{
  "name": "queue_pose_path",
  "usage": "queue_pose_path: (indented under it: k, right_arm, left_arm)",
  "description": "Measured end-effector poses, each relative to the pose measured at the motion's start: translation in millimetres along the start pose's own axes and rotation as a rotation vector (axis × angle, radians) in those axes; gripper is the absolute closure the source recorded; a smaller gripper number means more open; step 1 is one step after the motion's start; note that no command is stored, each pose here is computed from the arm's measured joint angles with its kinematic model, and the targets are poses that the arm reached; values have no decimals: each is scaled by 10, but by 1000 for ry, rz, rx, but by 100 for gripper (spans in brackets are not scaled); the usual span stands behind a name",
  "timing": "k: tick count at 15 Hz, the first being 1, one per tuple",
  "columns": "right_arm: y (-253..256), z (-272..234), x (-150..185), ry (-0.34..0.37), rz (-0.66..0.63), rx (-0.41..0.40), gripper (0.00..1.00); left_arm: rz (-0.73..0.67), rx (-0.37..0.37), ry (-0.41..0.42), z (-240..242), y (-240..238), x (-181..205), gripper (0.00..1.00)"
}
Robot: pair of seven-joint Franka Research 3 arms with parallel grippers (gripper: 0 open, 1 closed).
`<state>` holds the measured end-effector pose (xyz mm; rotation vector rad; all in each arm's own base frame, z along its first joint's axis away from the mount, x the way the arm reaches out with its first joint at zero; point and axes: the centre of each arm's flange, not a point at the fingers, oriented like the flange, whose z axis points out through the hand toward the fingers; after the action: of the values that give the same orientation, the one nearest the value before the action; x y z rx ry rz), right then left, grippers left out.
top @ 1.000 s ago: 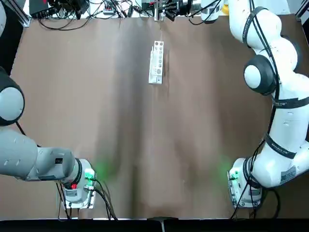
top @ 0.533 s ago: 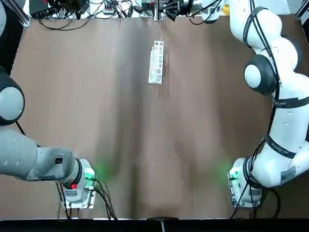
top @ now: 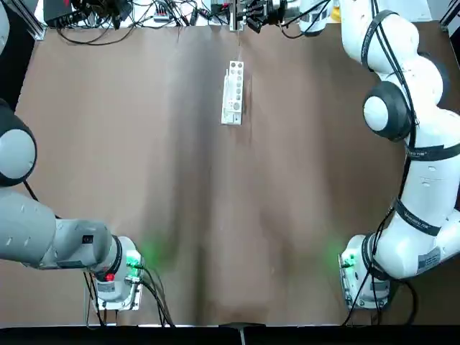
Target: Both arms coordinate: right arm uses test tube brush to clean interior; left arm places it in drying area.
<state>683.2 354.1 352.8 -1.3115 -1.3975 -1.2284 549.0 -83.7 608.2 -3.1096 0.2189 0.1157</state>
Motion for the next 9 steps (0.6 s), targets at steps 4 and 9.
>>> queue_pose_path:
  k: [4,9]
  right_arm:
    - [-22,21,8,11,1,18,98]
    - [-54,40,-9,19,7,37,98]
  left_arm:
    - [0,0,-2,12,-1,8,0]
    - [0,-1,5,9,-1,17,0]
